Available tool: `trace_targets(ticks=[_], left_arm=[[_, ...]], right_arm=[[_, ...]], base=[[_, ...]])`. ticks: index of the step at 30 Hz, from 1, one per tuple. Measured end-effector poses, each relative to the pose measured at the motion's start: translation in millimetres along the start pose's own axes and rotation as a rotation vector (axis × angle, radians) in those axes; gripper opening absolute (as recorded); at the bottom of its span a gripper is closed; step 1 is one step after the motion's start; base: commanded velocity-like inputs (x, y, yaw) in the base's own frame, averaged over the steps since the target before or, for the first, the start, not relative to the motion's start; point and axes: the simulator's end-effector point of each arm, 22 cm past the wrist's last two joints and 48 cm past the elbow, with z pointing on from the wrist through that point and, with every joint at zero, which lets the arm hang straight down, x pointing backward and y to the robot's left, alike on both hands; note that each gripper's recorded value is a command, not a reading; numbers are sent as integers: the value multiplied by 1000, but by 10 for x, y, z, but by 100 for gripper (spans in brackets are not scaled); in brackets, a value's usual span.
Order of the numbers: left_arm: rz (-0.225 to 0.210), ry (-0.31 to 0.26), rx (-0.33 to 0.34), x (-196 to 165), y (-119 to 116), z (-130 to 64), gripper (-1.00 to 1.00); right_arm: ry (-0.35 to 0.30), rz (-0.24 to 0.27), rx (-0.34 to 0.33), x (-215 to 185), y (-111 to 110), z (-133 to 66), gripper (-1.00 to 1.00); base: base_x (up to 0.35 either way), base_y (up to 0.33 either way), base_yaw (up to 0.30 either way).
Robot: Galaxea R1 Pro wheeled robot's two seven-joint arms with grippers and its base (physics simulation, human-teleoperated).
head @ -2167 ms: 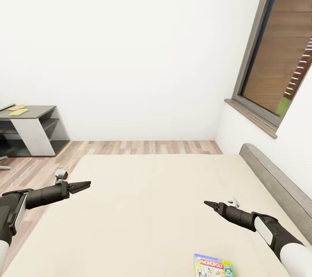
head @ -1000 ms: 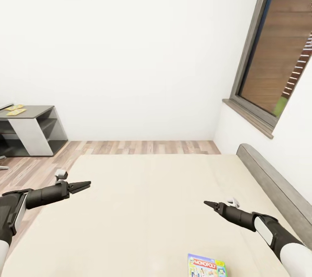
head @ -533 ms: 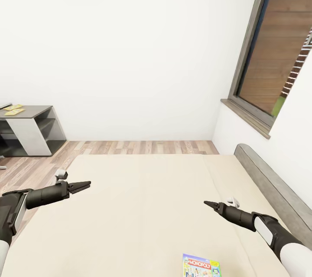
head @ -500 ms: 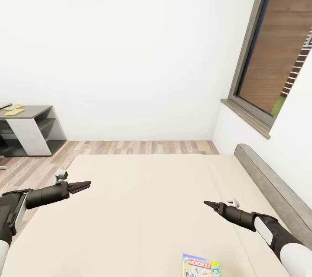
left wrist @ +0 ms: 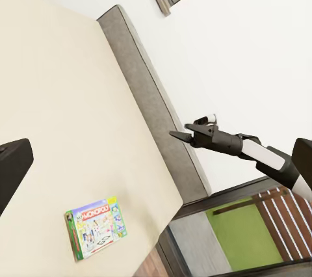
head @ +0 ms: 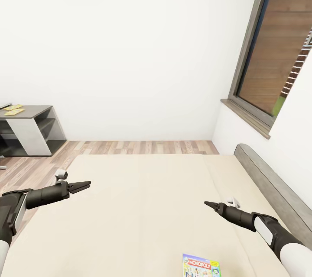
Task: Put all the toys in the child's room - the three board games (two on the bed and one on the table), the two jigsaw puzzles on the table, and the tennis ball on the table - inside the toy box on the table in the child's room.
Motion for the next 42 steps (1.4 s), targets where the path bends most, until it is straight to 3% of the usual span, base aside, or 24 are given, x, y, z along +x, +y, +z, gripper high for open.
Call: trace_targets(ticks=[13, 26, 42], left_arm=[[0, 0, 0, -1, 0, -1, 100], [0, 0, 0, 1, -1, 2, 100], [0, 0, -1, 1, 2, 2, 100]], right_arm=[[3, 0, 40, 15, -76, 19, 100], [59, 51, 202, 170, -402, 13, 100], [82, 63, 268, 271, -487, 63, 100]], base=[[0, 0, 0], [0, 0, 0], [0, 0, 0]])
